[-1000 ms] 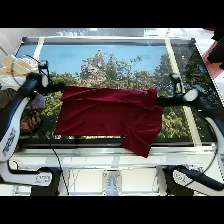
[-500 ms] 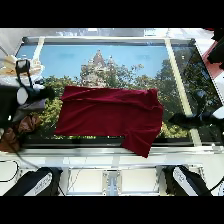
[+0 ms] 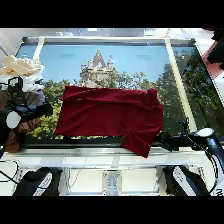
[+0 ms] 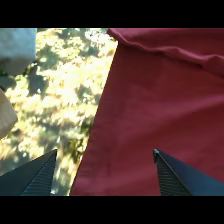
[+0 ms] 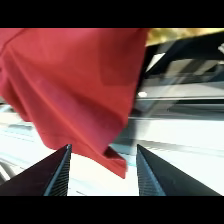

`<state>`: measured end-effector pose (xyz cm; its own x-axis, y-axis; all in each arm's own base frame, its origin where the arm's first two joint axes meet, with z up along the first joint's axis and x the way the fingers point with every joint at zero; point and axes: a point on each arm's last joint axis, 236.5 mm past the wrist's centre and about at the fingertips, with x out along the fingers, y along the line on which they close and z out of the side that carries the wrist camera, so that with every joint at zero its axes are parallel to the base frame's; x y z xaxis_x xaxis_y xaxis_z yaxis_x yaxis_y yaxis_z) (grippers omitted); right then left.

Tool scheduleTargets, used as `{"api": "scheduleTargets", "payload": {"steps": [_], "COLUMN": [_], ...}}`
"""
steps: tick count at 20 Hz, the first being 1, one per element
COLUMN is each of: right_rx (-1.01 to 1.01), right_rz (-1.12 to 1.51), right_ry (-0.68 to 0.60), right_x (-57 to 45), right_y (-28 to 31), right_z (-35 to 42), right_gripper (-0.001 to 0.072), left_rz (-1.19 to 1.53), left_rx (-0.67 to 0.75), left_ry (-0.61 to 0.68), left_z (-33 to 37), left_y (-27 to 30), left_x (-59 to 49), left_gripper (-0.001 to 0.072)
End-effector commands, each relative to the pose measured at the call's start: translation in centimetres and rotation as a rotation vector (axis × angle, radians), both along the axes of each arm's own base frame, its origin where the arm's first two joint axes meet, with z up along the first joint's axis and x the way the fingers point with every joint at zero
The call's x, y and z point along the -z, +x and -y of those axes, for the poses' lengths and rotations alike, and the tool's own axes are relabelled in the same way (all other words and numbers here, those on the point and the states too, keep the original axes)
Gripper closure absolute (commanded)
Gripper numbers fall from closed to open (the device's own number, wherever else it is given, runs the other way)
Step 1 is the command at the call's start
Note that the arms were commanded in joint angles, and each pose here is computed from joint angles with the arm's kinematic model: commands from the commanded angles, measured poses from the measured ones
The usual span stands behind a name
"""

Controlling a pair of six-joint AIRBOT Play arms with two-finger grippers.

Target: Fold the shirts.

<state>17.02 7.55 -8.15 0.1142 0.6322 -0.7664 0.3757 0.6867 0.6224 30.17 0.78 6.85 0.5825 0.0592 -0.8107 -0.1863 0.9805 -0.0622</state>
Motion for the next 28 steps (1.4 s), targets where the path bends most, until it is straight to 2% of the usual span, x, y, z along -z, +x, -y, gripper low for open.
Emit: {"api": "scheduleTargets", "payload": {"steps": [1, 5, 12, 15, 17, 24, 26, 27, 28], "right_rx": [0.041, 0.061, -0.013, -0.02, 0.002, 0.115, 0.119, 0.114, 0.102], "right_rz": [-0.003, -0.008, -0.043, -0.064, -0.047, 0.012, 0.014, 0.018, 0.012], "right_ry": [0.033, 0.024, -0.104, -0.091, -0.089, -0.01, -0.004, -0.002, 0.005], "right_x": [0.3, 0.5, 2.4, 2.2, 2.2, 0.9, 0.8, 0.8, 0.7], "right_y": [0.1, 0.3, -0.1, -0.6, 0.1, 2.8, 2.9, 2.9, 2.7], "right_z": [-0.7, -0.6, -2.3, -2.6, -2.6, -3.7, -3.7, -3.8, -4.0], "right_gripper": [0.0223, 0.0228, 0.0231, 0.0235, 0.0266, 0.0274, 0.0417, 0.0458, 0.0457], "left_rz": [-0.017, -0.017, -0.04, -0.037, -0.033, -0.032, -0.032, -0.032, -0.034], "left_rx": [0.002, 0.003, 0.007, 0.008, 0.009, 0.029, 0.029, 0.029, 0.03], "left_ry": [-0.035, -0.047, -0.044, -0.043, -0.043, -0.025, -0.025, -0.025, -0.024], "left_z": [0.7, 0.9, 0.9, 0.9, 0.9, 0.9, 0.9, 0.9, 0.9], "left_y": [-0.7, -0.7, -1.1, -1.1, -1.0, -0.9, -0.9, -0.9, -1.0], "left_x": [0.2, 0.2, 0.6, 0.5, 0.5, 0.4, 0.4, 0.4, 0.5], "left_gripper": [0.0011, 0.0011, 0.0011, 0.0011, 0.0011, 0.0011, 0.0011, 0.0011, 0.0011]}}
